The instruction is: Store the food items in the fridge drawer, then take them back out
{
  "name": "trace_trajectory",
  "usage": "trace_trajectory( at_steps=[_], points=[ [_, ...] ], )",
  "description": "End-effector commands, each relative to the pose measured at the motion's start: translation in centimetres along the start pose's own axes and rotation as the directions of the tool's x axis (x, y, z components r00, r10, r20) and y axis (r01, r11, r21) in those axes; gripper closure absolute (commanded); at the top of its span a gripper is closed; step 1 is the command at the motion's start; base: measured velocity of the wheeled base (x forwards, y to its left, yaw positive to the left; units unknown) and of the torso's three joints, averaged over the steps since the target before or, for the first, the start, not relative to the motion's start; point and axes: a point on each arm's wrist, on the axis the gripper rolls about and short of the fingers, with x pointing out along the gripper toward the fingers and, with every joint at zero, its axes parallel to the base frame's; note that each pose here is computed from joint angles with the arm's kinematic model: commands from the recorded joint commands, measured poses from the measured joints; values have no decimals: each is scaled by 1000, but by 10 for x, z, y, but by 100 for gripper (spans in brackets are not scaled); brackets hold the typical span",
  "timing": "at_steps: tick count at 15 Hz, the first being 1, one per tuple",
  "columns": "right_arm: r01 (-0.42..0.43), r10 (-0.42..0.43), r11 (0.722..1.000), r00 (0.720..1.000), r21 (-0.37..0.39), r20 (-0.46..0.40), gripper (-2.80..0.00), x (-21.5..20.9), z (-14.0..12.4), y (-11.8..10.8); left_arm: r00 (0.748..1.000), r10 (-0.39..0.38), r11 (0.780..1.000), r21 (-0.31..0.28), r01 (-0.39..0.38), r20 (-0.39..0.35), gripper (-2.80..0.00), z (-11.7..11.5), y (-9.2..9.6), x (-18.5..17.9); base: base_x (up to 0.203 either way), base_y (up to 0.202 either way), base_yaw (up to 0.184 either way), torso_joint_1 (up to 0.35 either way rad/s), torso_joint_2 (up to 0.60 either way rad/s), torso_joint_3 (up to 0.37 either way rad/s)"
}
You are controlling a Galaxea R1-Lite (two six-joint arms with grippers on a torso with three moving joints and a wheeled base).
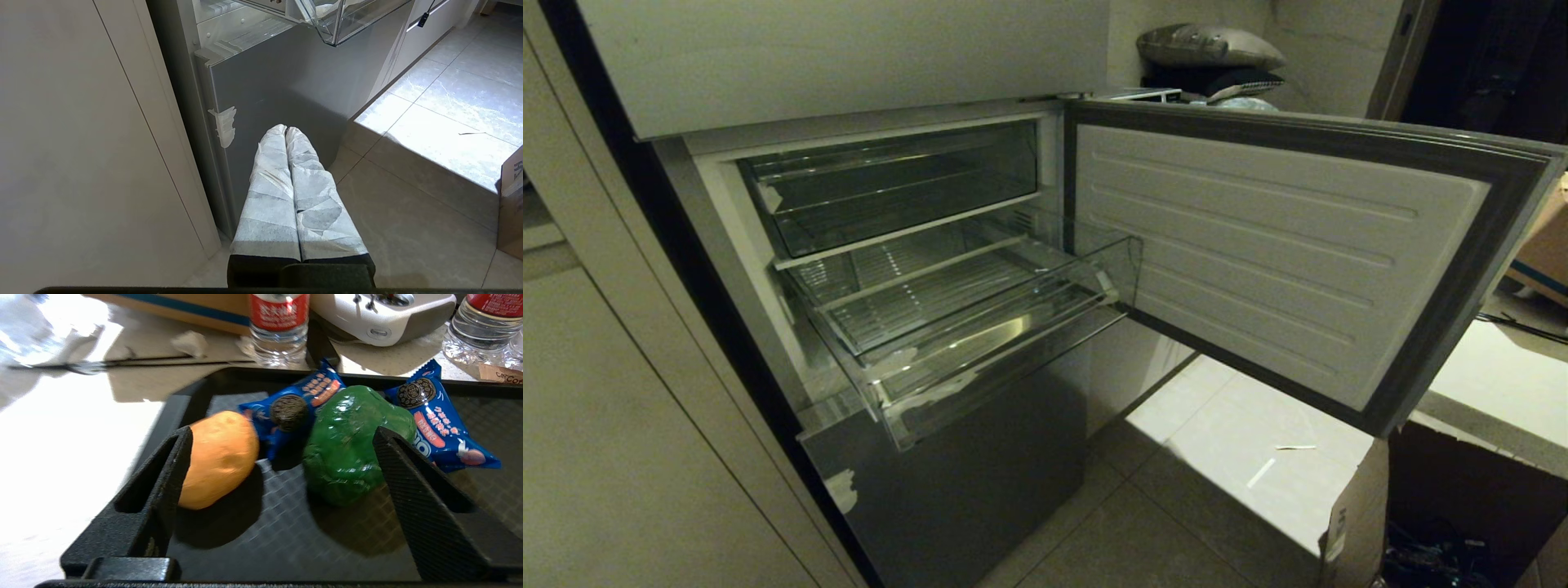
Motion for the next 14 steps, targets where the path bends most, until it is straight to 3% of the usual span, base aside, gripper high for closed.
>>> trace_trajectory(
  at_steps=[1, 5, 14],
  points=[
    [27, -27, 1000, 999, -3, -32, -280, 15, -12, -10, 1000, 0, 1000, 0, 0, -1, 0, 0, 0, 0, 0, 0, 0, 0, 0, 0],
    [111, -111, 994, 994, -21, -3, -280, 18, -5, -32, 1000, 1, 1000, 0, -1, -1, 0, 0, 0, 0, 0, 0, 0, 0, 0, 0],
    [162, -162, 987, 987, -19, -7, -280, 44, -12, -52, 1000, 1, 1000, 0, -1, -1, 0, 0, 0, 0, 0, 0, 0, 0, 0, 0]
  ],
)
